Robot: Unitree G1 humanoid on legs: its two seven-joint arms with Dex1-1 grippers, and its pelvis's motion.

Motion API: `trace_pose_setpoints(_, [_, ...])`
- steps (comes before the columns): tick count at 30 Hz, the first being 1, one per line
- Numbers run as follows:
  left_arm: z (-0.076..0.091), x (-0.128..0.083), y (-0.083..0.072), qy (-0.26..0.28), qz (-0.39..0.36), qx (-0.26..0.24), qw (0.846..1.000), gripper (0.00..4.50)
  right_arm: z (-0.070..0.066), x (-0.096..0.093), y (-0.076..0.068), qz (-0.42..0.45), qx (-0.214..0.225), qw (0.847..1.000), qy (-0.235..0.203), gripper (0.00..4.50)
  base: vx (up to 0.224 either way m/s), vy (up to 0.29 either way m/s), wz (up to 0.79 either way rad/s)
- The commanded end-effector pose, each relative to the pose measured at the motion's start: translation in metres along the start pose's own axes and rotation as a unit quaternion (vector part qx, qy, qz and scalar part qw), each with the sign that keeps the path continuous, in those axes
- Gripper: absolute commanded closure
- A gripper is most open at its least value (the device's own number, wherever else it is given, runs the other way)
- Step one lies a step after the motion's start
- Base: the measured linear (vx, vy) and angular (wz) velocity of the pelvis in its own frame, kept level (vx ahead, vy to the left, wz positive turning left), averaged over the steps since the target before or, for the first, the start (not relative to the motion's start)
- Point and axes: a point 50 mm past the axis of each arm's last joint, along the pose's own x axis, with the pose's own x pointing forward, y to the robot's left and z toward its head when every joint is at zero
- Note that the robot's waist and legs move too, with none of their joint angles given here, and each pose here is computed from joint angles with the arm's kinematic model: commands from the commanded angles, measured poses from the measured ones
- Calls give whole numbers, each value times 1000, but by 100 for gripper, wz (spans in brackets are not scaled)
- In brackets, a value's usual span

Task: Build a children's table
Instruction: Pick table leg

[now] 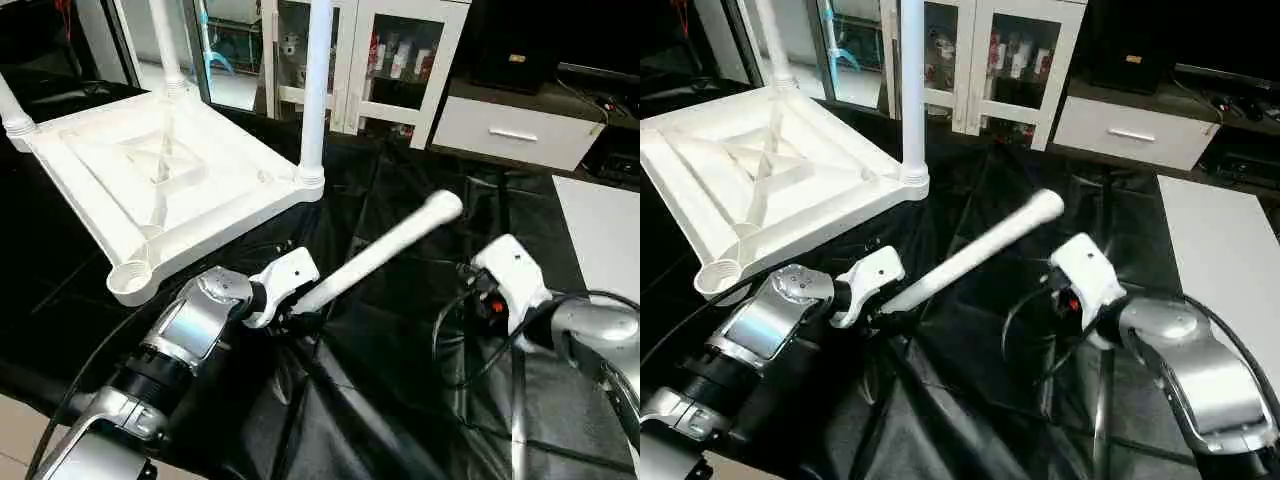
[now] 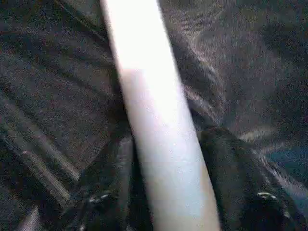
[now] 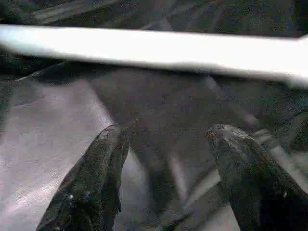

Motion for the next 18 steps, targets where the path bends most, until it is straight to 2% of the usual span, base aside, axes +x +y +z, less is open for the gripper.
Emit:
trace_pose_setpoints(1, [-1, -5, 1, 0, -8, 26, 1000, 238, 10, 1, -12, -48, -56, 997, -20, 155, 0, 0, 0])
trace_pose_setpoints(4, [6, -14, 6, -18, -12, 53, 998, 266, 22, 7, -19, -77, -121, 989, -43, 155, 0, 0, 0])
trace_pose_setpoints(6, [8, -16, 7, -22, -9, 54, 998, 281, 26, 9, -21, -83, -138, 986, -53, 155, 0, 0, 0])
trace_pose_setpoints(8, [11, -19, 11, -30, 2, 56, 998, 298, 30, 11, -22, -86, -186, 977, -60, 155, 0, 0, 0])
trace_pose_setpoints(9, [11, -19, 11, -30, 2, 56, 998, 298, 30, 11, -22, -86, -186, 977, -60, 155, 0, 0, 0])
trace_pose_setpoints(12, [15, -24, 16, -53, 21, 61, 996, 304, 25, 15, -22, -67, -255, 964, -44, 155, 0, 0, 0])
trace_pose_setpoints(13, [15, -24, 16, -53, 21, 61, 996, 304, 25, 15, -22, -67, -255, 964, -44, 155, 0, 0, 0])
trace_pose_setpoints(18, [20, -35, 26, -76, 61, 92, 991, 305, 20, 17, -19, -47, -343, 938, -23, 155, 0, 0, 0])
